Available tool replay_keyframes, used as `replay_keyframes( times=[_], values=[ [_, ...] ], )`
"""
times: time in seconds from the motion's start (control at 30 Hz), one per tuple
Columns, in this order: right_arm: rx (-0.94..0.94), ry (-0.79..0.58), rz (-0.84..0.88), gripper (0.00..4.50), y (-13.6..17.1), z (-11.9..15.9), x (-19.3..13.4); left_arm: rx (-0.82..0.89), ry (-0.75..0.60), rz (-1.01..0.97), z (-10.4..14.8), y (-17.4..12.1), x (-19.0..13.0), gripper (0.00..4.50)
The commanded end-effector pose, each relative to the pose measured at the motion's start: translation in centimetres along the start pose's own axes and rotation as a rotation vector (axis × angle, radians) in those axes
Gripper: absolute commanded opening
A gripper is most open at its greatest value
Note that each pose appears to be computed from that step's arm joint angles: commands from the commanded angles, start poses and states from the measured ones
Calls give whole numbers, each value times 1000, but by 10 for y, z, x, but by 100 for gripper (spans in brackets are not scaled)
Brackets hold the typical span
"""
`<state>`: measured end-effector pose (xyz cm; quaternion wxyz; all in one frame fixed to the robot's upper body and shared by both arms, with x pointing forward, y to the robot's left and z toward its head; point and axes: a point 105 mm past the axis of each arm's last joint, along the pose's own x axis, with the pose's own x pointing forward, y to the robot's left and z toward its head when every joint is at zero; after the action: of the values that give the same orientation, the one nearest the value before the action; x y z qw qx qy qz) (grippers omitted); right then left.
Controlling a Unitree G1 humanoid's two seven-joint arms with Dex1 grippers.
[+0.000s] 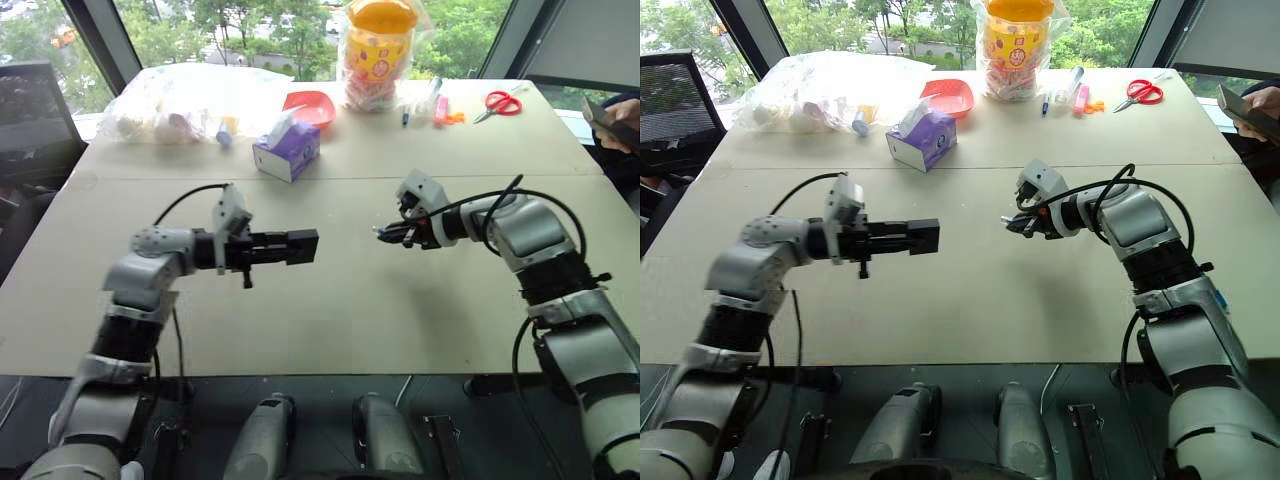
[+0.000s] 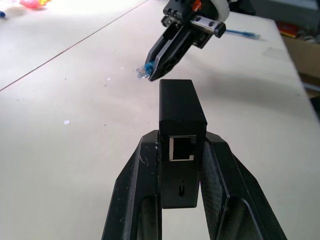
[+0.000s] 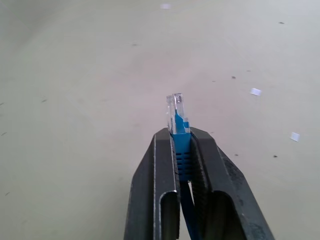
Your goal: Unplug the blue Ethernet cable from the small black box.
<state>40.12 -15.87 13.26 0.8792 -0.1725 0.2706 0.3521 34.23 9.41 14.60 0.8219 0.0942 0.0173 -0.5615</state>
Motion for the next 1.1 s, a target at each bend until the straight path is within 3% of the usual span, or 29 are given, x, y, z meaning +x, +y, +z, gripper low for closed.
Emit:
replay_keyframes(
  times=[0.03,0.17,0.33,0.37,0.5,0.73,1.0,1.1],
  values=[
    [54,-84,-174,13,-29,11,-6,102,-49,85,8,14,16,44],
    [142,-125,-192,162,-29,14,-4,150,-64,143,-1,18,38,44],
    [148,-147,-224,427,-27,20,-15,136,-50,133,-15,15,50,44],
    [152,-156,-229,445,-27,22,-18,131,-42,141,-19,17,50,44],
    [153,-182,-234,445,-20,25,-39,116,-4,170,-34,21,49,44],
    [171,-133,-195,445,8,4,-56,39,68,190,-67,21,42,44],
    [196,-89,-163,450,31,-14,-60,-1,93,201,-76,23,27,439],
    [205,-91,-161,450,34,-14,-64,-16,89,193,-73,25,14,446]
  ],
)
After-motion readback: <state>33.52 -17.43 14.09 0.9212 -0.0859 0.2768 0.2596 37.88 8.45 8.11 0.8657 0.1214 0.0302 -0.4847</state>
